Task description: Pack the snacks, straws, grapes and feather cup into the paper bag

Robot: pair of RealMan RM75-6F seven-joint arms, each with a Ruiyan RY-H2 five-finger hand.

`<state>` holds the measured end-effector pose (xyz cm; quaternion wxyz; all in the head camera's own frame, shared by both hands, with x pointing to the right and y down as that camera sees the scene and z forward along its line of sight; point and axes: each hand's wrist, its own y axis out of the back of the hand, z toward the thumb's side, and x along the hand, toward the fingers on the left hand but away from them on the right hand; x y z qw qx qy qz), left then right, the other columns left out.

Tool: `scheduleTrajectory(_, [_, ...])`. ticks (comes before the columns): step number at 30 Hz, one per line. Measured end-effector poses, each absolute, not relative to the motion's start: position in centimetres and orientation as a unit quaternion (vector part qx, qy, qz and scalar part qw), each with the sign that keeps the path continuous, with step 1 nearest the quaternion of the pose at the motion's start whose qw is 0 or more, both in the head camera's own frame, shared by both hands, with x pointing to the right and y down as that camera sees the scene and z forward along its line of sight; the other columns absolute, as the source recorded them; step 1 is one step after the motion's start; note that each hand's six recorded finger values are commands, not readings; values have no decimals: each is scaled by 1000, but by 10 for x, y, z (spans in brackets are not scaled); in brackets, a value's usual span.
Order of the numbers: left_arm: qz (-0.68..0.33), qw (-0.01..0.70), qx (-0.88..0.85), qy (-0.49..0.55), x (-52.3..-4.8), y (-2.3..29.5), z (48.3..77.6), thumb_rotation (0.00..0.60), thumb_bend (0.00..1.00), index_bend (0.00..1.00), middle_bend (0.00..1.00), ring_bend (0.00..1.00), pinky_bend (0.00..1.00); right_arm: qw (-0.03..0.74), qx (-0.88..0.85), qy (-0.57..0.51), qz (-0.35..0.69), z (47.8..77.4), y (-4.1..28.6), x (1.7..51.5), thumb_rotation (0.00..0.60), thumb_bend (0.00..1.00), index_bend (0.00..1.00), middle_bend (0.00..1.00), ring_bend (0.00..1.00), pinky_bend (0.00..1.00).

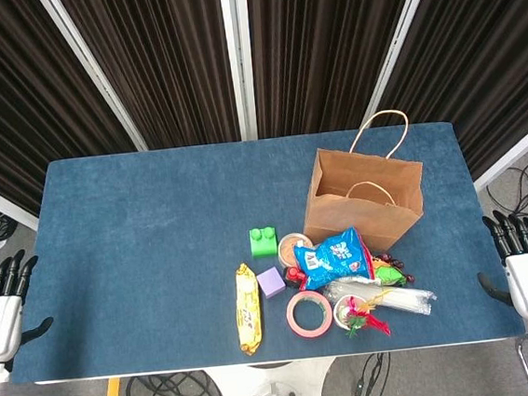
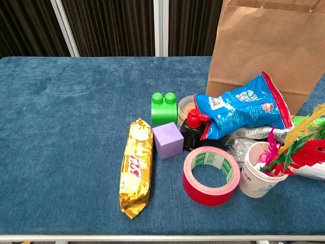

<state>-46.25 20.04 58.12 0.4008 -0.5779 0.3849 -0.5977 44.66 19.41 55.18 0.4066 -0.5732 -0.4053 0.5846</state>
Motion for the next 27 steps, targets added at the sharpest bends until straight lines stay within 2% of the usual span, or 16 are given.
scheduleTrajectory(17, [-595,391,-588,385,-460,203,587,600,60,102,87,0,143,420,-574,-402,577,544,183,434,600,162,46,29,0,0])
scheduleTrajectory(27, [-591,387,-589,394,-460,205,586,600,60,102,87,0,143,415,-588,-380,581,543,190,421,600,161,46,32,0,0])
